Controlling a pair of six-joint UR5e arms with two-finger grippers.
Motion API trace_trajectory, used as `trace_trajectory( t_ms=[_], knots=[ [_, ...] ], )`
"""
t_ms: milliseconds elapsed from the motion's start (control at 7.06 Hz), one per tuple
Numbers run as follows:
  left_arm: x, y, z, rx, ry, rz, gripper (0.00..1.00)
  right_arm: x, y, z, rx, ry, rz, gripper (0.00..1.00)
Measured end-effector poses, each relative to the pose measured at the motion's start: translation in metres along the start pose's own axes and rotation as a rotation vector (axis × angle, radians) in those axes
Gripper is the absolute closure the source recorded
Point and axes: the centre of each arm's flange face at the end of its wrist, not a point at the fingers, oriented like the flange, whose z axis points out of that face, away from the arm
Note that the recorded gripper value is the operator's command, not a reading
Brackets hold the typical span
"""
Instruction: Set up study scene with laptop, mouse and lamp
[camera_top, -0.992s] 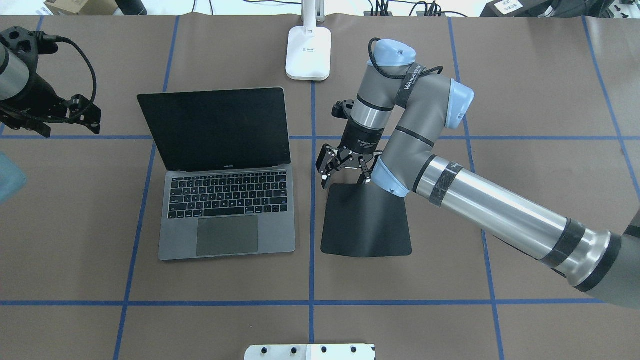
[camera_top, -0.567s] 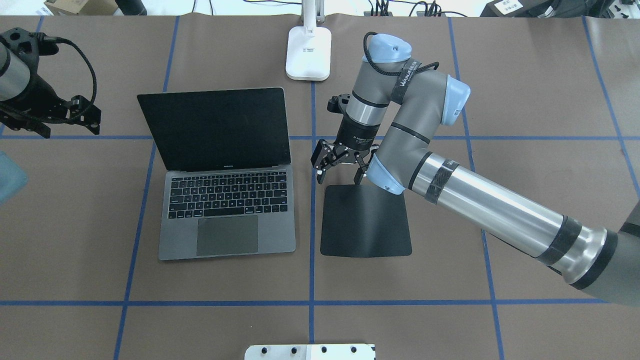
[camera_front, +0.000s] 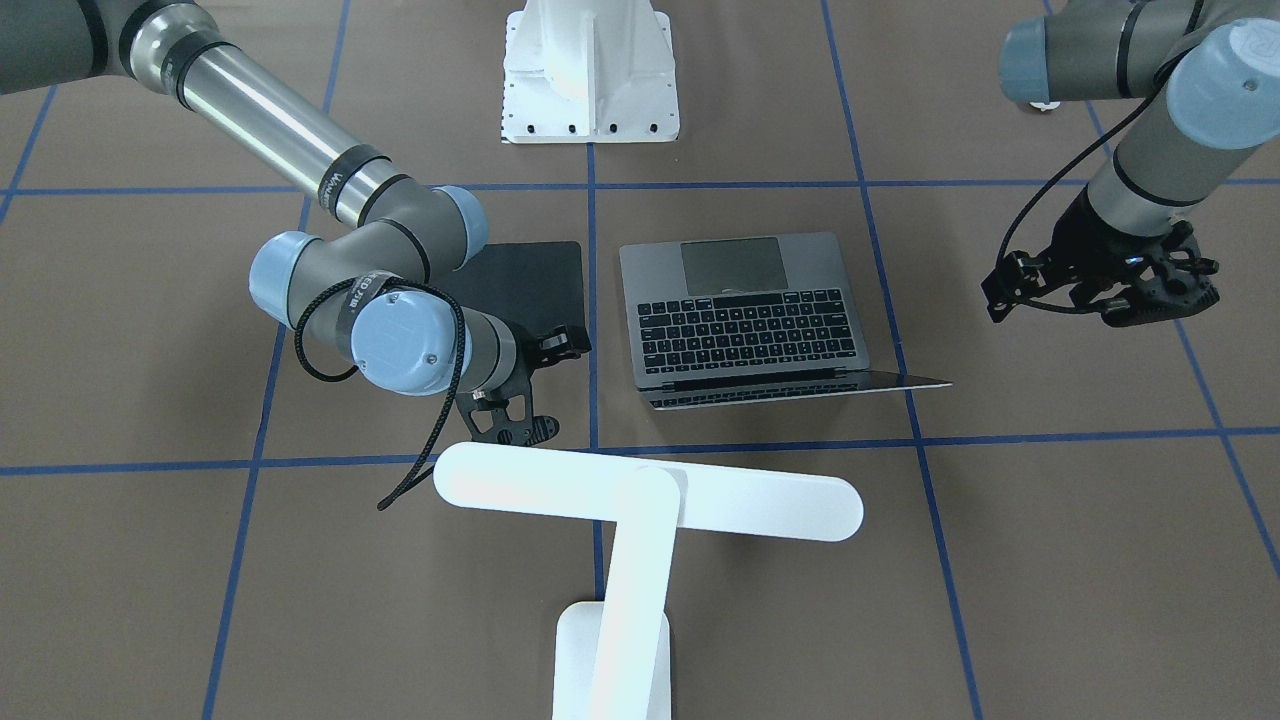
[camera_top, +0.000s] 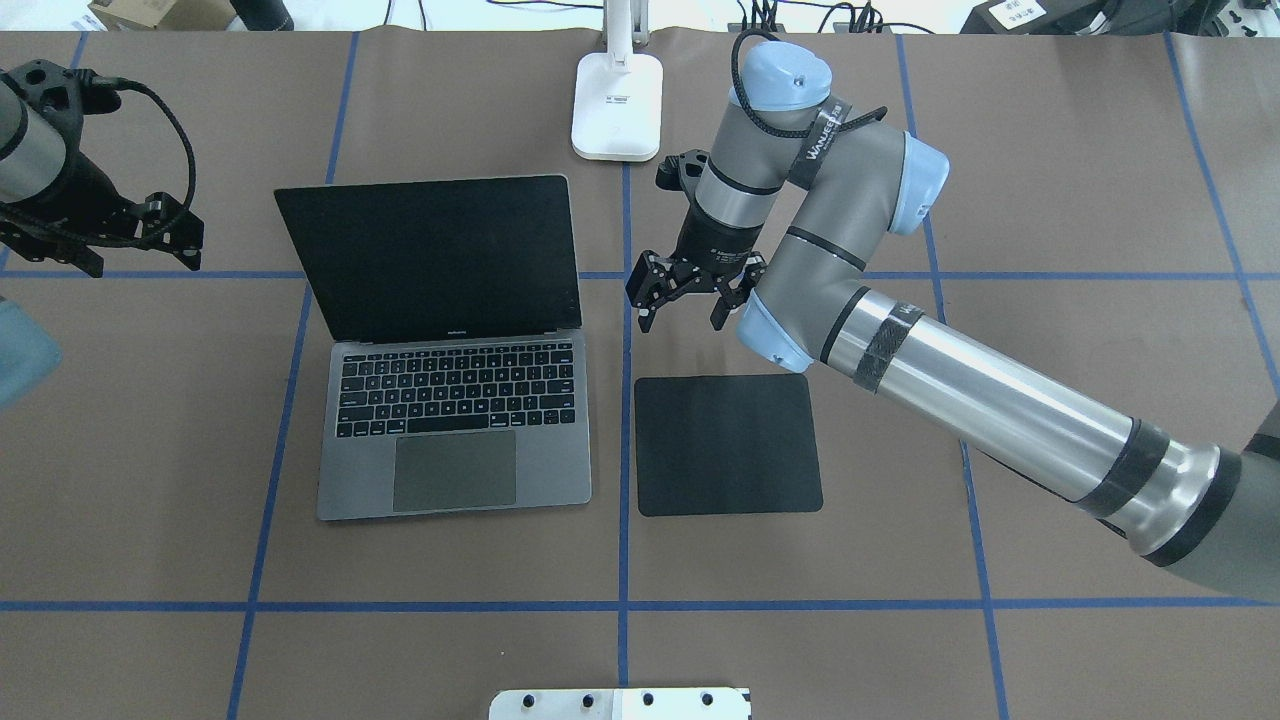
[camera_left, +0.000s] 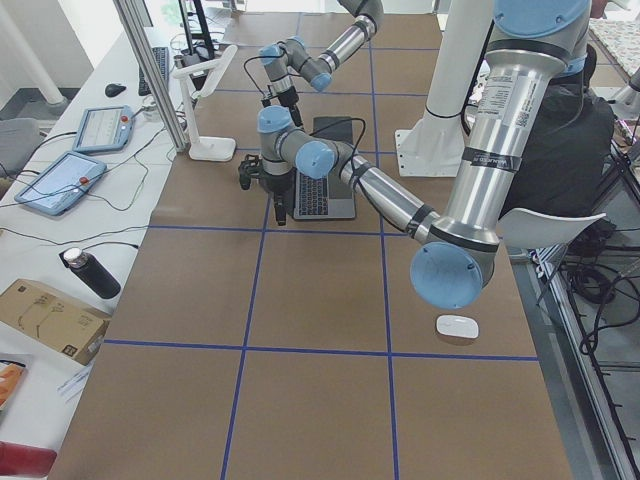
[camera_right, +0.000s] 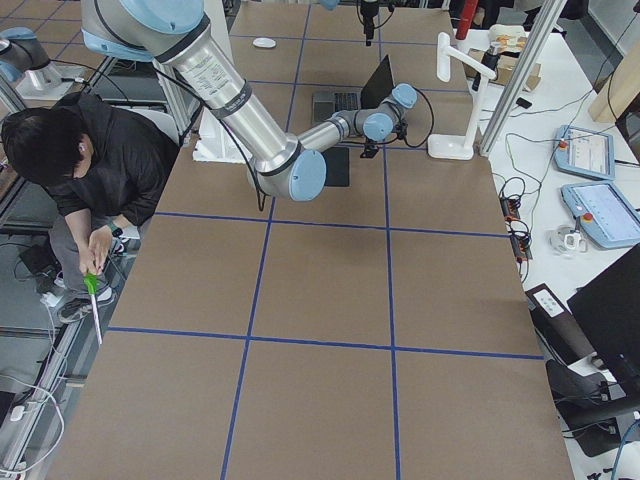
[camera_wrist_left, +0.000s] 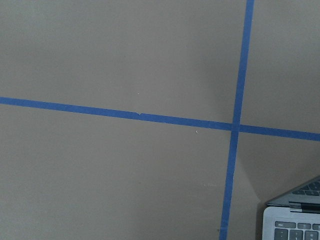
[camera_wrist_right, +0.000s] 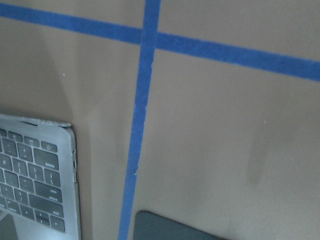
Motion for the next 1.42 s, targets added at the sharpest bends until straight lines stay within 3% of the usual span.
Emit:
trace_trajectory(
  t_ms=[425, 850, 1133, 1417],
  knots=[
    [-0.031, 0.020, 0.007, 0.012, 0.018, 0.013, 0.00, 0.054, 0.002, -0.054, 0.123, 0.024, 0.079, 0.01],
    [-0.136, 0.086, 0.046, 0.037, 0.043, 0.011, 0.00, 0.134, 0.018, -0.093, 0.247, 0.093, 0.147, 0.01],
    [-0.176, 0.130, 0.075, 0.024, 0.043, -0.074, 0.00, 0.169, 0.029, -0.107, 0.281, 0.116, 0.179, 0.01],
    [-0.181, 0.201, 0.116, 0.014, 0.014, -0.107, 0.00, 0.185, 0.036, -0.111, 0.291, 0.124, 0.194, 0.01]
  ],
)
